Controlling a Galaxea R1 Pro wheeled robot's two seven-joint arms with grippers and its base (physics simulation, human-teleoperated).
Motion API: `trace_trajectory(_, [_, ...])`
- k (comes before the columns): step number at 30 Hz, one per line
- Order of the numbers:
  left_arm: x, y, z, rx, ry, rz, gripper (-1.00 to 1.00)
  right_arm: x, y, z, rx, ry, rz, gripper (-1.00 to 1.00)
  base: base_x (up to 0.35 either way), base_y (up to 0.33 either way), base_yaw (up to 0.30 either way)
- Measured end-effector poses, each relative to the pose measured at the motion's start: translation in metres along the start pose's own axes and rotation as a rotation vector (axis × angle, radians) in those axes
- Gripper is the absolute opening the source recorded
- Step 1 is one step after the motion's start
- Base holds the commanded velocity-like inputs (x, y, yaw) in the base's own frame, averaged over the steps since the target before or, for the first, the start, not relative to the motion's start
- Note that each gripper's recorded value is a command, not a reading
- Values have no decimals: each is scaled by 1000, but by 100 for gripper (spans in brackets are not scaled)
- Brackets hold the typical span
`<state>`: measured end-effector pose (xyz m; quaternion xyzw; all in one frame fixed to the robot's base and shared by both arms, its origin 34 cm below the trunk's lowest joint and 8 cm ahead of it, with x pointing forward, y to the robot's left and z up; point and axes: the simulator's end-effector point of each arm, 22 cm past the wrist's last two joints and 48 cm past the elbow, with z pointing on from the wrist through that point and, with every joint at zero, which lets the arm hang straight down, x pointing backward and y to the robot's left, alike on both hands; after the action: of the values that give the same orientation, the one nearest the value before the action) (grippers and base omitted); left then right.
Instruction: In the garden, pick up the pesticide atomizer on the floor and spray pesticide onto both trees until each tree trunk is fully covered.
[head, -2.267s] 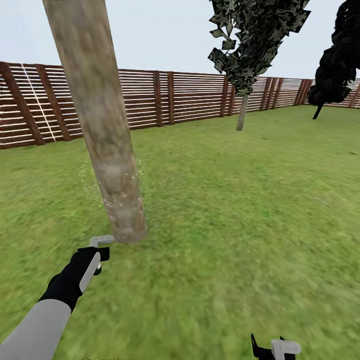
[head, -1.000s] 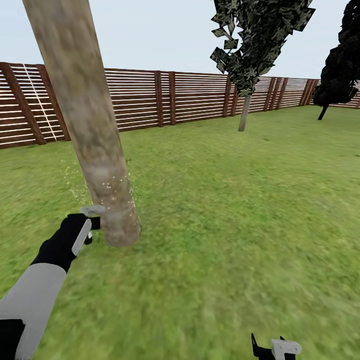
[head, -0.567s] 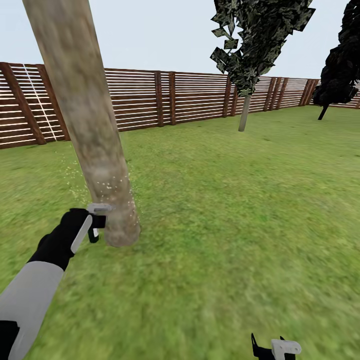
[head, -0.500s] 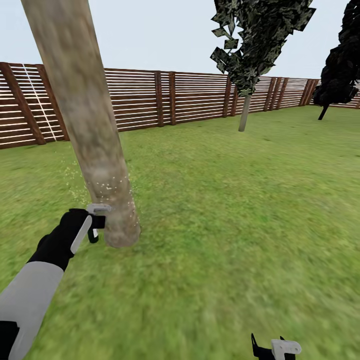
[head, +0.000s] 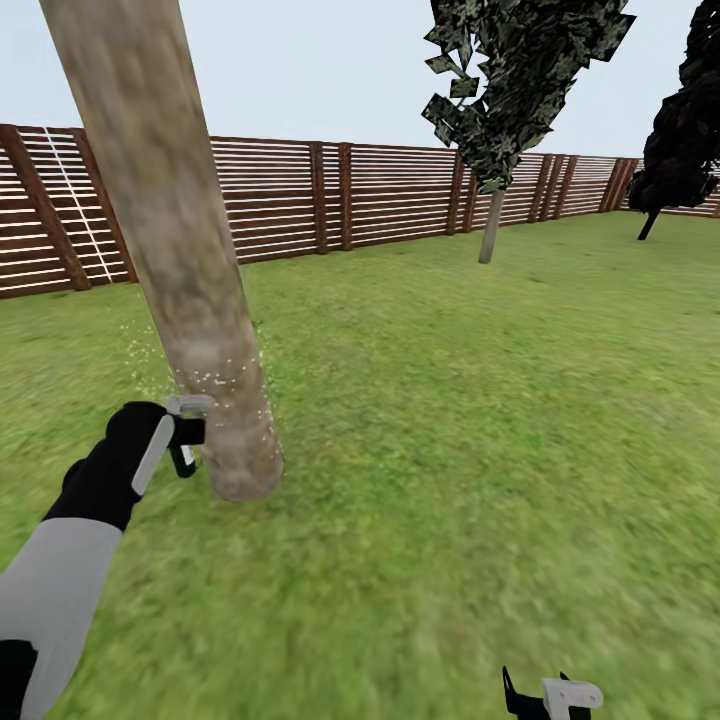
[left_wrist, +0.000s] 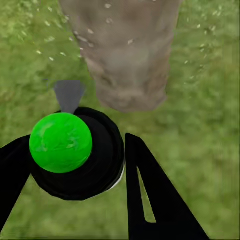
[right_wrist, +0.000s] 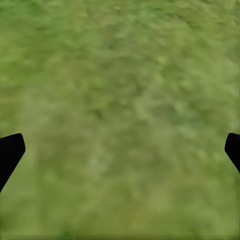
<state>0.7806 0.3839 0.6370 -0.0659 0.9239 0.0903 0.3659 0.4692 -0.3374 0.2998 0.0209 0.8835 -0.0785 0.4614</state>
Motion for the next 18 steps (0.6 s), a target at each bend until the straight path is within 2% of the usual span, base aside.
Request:
trace_trajectory(1, [-1,6,-1,-11,1,1,-100,0,0,0,0,0,0,100,0,0,0])
trace_trajectory(3, [-16,45,-7,-66,-19,-9,-100,0,0,0,0,0,0,100,0,0,0])
trace_trajectory(4, [-23,54,-9,-72,-28,-24,-100,0,0,0,0,0,0,100,0,0,0])
trace_trajectory(6, [-32,46,-13,-47,-44,-39,-100,0,0,0,0,0,0,100,0,0,0])
trace_trajectory(8, [-44,3,-21,16,-78,-28,-100,0,0,0,0,0,0,100,0,0,0])
trace_trajectory(9, [-50,-3,-26,21,-95,-23,-100,0,0,0,0,0,0,100,0,0,0])
trace_trajectory(11, [-63,-3,-34,18,-120,-22,-100,0,0,0,0,0,0,100,0,0,0])
trace_trajectory(14, [-74,42,-38,-49,-135,-30,-100,0,0,0,0,1,0,100,0,0,0])
trace_trajectory(16, [-75,40,-40,-39,-139,-32,-100,0,0,0,0,1,0,100,0,0,0])
trace_trajectory(18, [-75,22,-40,-10,-140,-23,-100,0,0,0,0,1,0,100,0,0,0])
